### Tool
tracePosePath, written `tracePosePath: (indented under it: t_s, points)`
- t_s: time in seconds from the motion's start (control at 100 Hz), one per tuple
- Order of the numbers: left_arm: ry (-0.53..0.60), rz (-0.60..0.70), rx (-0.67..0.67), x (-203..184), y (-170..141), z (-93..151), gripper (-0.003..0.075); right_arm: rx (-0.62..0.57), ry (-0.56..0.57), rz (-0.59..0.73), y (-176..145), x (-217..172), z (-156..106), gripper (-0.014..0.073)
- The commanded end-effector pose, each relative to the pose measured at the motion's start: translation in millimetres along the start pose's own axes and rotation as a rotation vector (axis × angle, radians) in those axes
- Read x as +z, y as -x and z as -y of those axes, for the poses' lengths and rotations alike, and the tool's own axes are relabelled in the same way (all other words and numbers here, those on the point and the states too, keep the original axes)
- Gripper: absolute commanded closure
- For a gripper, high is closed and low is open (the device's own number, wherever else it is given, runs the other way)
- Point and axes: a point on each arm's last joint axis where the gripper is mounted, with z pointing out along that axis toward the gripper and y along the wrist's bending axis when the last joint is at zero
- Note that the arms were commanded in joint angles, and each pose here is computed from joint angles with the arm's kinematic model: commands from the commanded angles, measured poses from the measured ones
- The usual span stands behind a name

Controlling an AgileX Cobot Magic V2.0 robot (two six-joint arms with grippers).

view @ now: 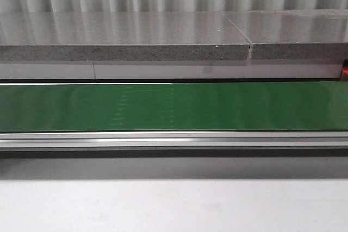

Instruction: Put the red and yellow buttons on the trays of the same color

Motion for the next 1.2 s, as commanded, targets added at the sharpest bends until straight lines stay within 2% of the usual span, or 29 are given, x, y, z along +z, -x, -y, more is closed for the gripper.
tracePosePath:
  t_s: [0.0,0.34,0.53,0.63,0.75,0.85,1.03,1.19]
  points:
    - [0.015,0.080,-0.011,-1.7,13.4,-1.3,0.0740,0.002,-0.018,0.108,8.7,-7.7,2.0,0.0466]
    - [0.015,0.080,-0.011,-1.7,13.4,-1.3,0.0740,0.017,-0.031,0.028,2.5,20.7,7.9,0.0466]
    - [0.015,0.080,-0.011,-1.7,13.4,-1.3,0.0740,0.019,-0.033,0.025,2.4,23.4,8.6,0.0450]
    - [0.015,0.080,-0.011,-1.7,13.4,-1.3,0.0740,0.019,-0.033,0.023,2.2,23.4,8.5,0.0349]
    - [0.015,0.080,-0.011,-1.7,13.4,-1.3,0.0740,0.019,-0.030,0.018,1.7,22.5,8.2,0.0123]
    - [0.015,0.080,-0.011,-1.7,13.4,-1.3,0.0740,0.020,-0.027,0.010,1.8,22.0,7.7,0.0007]
    - [0.015,0.080,-0.011,-1.7,13.4,-1.3,0.0740,0.042,-0.012,0.029,3.3,16.6,5.5,-0.0008]
    - [0.015,0.080,-0.011,-1.7,13.4,-1.3,0.0740,0.029,0.020,0.113,14.2,-11.4,-5.0,-0.0008]
